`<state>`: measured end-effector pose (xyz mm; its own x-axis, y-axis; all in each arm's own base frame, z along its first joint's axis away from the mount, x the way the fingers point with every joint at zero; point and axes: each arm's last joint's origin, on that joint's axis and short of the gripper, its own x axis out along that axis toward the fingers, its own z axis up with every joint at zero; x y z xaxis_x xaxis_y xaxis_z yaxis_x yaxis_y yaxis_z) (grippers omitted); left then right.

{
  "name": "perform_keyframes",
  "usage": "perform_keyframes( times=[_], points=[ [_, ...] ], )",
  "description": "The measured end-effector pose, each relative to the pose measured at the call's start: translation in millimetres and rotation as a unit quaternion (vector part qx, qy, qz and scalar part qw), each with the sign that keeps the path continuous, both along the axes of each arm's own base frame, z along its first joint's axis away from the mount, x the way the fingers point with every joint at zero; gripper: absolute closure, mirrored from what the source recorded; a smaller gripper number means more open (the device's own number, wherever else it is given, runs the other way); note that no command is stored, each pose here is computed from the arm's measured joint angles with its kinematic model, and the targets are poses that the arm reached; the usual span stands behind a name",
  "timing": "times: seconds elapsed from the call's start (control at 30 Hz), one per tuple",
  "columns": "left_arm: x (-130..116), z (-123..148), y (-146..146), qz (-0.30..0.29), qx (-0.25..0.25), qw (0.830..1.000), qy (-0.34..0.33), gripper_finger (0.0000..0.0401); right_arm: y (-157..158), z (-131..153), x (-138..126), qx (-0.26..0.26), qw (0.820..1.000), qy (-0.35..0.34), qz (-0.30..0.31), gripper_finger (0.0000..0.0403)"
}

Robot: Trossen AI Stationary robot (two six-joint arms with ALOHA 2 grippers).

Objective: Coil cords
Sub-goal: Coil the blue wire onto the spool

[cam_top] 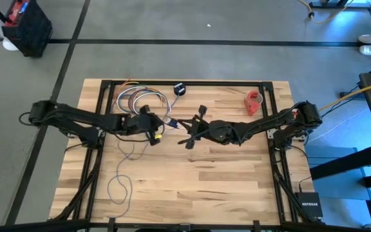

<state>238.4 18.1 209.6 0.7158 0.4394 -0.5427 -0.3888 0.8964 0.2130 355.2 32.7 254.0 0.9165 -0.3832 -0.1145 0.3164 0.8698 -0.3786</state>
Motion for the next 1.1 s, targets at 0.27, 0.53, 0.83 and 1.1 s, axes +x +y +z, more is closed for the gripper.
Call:
perform_keyframes(
  times=[0.27,0.53,0.83,1.1],
  points=[
    [-35,45,-8,-0.029,-0.025,0.994,-0.098,0.0400,-4,-13,-3,-0.019,0.997,0.076,-0.015,0.0393],
    [-32,60,-12,-0.054,-0.086,0.977,-0.190,0.0400,-23,-26,4,0.024,0.996,0.081,-0.008,0.0393],
    [10,48,-22,-0.082,-0.099,0.957,-0.260,0.0398,-38,-30,10,0.053,0.997,0.050,-0.032,0.0393],
    [39,24,-24,-0.082,-0.094,0.955,-0.270,0.0398,-38,-28,10,0.074,0.996,0.027,-0.038,0.0393]
  ],
)
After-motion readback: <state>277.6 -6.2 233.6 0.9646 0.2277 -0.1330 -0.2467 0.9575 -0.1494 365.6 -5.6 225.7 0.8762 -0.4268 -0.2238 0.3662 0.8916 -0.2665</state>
